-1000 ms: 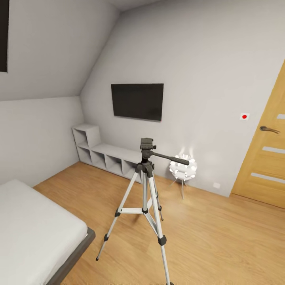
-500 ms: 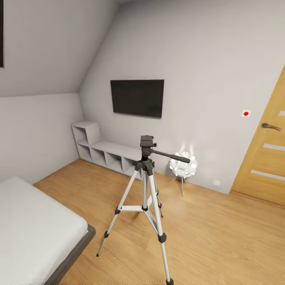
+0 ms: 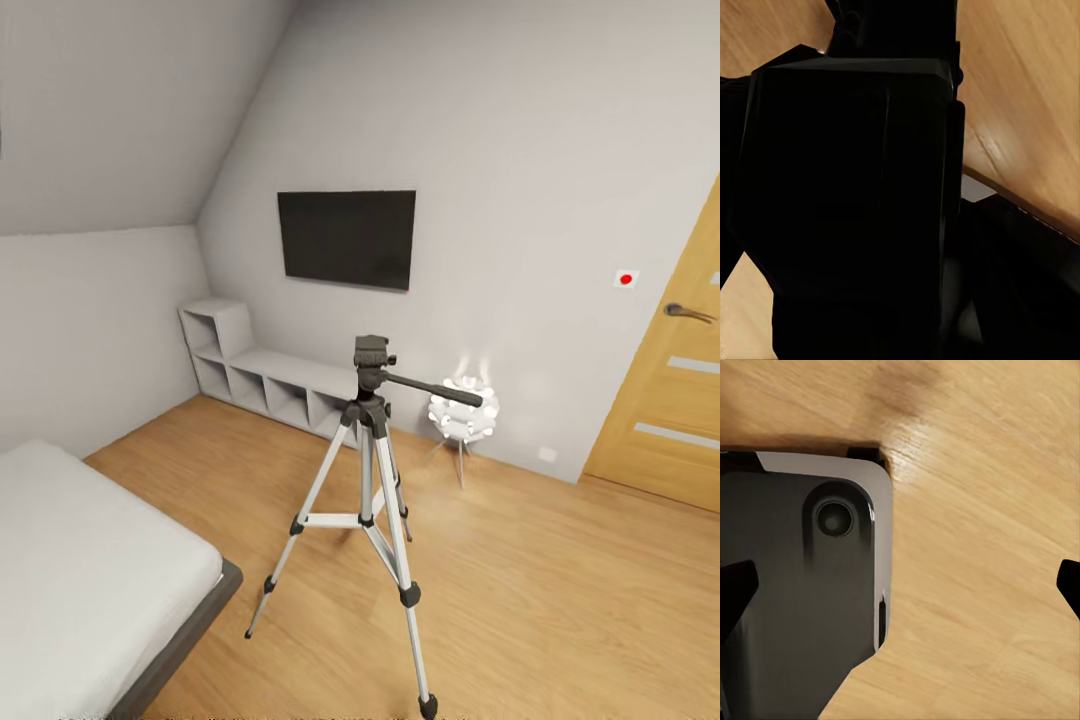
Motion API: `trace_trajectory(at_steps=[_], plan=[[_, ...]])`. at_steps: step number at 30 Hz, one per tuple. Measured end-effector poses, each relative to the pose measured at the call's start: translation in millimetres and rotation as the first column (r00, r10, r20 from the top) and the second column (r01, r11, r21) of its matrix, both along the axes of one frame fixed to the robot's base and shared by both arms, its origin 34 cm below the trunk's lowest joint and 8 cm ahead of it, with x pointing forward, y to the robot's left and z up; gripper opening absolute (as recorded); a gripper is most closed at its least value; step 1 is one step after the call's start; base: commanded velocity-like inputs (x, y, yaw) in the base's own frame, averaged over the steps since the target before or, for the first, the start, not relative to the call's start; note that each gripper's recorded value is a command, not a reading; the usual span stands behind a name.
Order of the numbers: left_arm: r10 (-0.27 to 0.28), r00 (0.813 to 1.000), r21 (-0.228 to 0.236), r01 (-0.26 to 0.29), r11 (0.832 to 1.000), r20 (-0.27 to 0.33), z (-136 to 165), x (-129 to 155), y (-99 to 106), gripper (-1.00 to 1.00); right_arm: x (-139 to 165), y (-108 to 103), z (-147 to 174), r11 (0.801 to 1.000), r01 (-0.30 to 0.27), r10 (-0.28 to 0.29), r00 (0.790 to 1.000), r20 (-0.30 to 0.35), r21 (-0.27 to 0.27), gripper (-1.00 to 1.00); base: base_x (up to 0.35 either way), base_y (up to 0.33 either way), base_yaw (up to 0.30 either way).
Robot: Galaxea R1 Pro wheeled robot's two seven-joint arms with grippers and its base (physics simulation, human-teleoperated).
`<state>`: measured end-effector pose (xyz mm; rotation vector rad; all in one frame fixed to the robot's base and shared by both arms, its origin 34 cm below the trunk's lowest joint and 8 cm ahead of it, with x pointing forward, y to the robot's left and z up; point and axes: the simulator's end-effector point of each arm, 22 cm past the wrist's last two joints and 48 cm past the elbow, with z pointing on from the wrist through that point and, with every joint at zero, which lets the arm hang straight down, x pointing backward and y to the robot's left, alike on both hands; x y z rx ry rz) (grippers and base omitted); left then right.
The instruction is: Attach the digital camera to the camera tripod in the bedroom.
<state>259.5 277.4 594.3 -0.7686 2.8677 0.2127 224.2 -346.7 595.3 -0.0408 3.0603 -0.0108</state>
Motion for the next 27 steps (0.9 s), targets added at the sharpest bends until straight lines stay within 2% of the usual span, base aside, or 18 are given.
trace_trajectory(at_steps=[27], plan=[[-0.001, 1.000, 0.000, 0.001, 1.000, -0.026, -3.4, -9.7, 0.0, -1.00, -9.5, -0.8, -2.4, 1.000, 0.000, 0.000, 1.000, -0.026, 0.000, 1.00, 0.000, 0.000, 0.000]])
